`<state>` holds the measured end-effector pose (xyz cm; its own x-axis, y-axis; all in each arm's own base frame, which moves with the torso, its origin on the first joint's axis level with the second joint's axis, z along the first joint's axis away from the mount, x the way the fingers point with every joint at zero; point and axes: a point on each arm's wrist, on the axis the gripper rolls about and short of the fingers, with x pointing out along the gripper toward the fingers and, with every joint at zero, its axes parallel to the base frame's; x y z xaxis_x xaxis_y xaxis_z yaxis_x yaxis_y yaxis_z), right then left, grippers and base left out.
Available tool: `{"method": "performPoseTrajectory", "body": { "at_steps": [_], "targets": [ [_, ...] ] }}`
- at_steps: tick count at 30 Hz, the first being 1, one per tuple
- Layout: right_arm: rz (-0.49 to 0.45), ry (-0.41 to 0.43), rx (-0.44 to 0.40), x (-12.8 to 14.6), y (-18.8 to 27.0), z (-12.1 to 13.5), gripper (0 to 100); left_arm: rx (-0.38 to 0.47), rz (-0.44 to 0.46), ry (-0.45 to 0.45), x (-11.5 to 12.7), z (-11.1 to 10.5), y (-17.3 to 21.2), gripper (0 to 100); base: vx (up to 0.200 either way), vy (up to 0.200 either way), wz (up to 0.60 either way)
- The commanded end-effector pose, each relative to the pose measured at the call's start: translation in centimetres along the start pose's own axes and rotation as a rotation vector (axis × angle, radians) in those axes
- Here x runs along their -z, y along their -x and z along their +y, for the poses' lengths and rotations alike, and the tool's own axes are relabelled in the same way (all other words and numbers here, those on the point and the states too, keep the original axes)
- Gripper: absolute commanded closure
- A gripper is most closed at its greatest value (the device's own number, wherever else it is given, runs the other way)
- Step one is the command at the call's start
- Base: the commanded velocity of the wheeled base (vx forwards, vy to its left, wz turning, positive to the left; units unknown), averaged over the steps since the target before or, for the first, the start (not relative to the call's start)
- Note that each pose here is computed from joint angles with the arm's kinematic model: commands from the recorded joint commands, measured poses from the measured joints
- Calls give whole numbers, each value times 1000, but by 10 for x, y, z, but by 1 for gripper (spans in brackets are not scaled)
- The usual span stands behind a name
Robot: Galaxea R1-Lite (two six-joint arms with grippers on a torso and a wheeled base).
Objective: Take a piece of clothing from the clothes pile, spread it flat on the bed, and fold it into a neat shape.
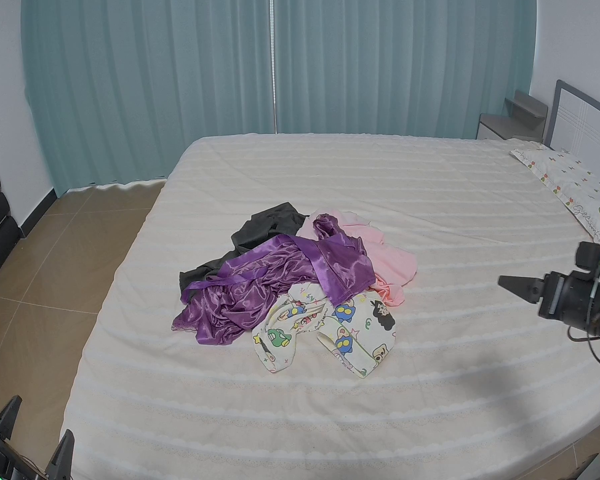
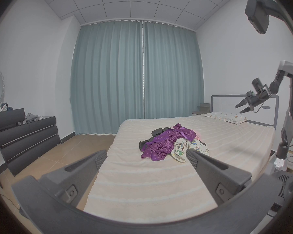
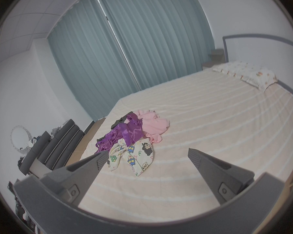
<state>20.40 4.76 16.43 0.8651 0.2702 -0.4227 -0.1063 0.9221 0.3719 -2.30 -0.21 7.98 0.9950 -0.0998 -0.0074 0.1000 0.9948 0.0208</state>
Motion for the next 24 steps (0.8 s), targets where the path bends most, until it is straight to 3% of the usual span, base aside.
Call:
{"method": "performPoseTrajectory", "body": {
  "at_steps": [1,12,24],
  "targets": [
    [262,-173,20,83,-188,-15,0,0,2,0,5,0,0,0,0,0,0],
    [288,-168,-16,108,-243,-1,0,0,2,0,5,0,0,0,0,0,0],
    [325,-149,-33,113,-253,15,0,0,2,0,5,0,0,0,0,0,0]
  ]
}}
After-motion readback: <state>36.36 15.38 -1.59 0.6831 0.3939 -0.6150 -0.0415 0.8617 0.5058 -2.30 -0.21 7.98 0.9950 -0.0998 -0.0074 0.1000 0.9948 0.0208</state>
